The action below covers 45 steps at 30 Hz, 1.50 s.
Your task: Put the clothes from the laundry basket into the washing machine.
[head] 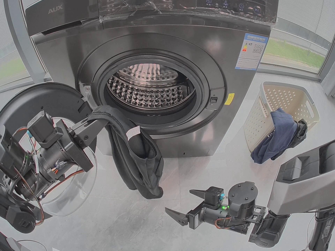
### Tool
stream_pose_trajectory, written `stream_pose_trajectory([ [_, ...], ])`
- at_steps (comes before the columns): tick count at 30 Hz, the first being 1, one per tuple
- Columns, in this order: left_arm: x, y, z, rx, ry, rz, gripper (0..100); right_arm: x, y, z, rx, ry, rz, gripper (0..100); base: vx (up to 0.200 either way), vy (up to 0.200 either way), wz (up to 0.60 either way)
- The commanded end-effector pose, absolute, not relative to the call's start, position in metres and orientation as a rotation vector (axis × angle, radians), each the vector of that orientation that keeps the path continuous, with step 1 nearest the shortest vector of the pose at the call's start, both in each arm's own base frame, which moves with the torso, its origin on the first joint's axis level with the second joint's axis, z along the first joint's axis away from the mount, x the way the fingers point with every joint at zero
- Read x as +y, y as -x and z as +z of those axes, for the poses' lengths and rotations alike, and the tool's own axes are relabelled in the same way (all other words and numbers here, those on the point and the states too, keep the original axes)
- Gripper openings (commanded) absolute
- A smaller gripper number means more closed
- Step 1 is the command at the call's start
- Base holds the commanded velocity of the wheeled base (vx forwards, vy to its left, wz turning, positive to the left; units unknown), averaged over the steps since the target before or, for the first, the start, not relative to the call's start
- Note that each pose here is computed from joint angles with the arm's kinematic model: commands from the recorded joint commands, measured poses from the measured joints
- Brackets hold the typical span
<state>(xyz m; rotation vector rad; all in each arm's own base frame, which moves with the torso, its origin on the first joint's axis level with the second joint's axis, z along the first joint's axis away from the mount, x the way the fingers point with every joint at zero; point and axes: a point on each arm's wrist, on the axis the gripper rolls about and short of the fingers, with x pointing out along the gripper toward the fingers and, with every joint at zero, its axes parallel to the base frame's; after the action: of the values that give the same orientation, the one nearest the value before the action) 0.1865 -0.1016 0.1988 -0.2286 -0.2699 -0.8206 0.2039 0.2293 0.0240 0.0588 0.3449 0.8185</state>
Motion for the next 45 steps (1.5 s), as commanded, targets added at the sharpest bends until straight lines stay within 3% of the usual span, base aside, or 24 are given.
stream_pose_trajectory([
  [1,-0.102,-0.187,0.197,-0.261,0.227,-0.817,0,0.248,-0.21,0.038,0.26,-0.095,0.859,100,0.0,0.0,0.0],
  [10,-0.102,-0.187,0.196,-0.258,0.227,-0.818,0,0.282,-0.236,0.068,0.071,-0.163,0.888,100,0.0,0.0,0.0],
  [16,-0.102,-0.186,0.197,-0.263,0.227,-0.819,0,0.294,-0.266,0.065,0.009,-0.182,0.859,100,0.0,0.0,0.0],
  [17,-0.101,-0.186,0.197,-0.263,0.227,-0.82,0,0.298,-0.274,0.062,-0.007,-0.188,0.851,0,0.0,0.0,0.0],
  [24,-0.102,-0.186,0.196,-0.256,0.226,-0.823,0,0.298,-0.278,0.064,-0.029,-0.202,0.847,0,0.0,0.0,0.0],
  [30,-0.101,-0.186,0.19,-0.229,0.221,-0.824,0,0.272,-0.261,0.117,-0.113,-0.236,0.834,0,0.0,0.0,0.0],
  [35,-0.102,-0.187,0.178,-0.177,0.214,-0.818,0,0.229,-0.235,0.16,-0.172,-0.251,0.8,0,0.0,0.0,0.0],
  [45,-0.103,-0.187,0.178,-0.178,0.211,-0.821,0,0.167,-0.195,0.194,-0.256,-0.239,0.746,0,0.0,0.0,0.0],
])
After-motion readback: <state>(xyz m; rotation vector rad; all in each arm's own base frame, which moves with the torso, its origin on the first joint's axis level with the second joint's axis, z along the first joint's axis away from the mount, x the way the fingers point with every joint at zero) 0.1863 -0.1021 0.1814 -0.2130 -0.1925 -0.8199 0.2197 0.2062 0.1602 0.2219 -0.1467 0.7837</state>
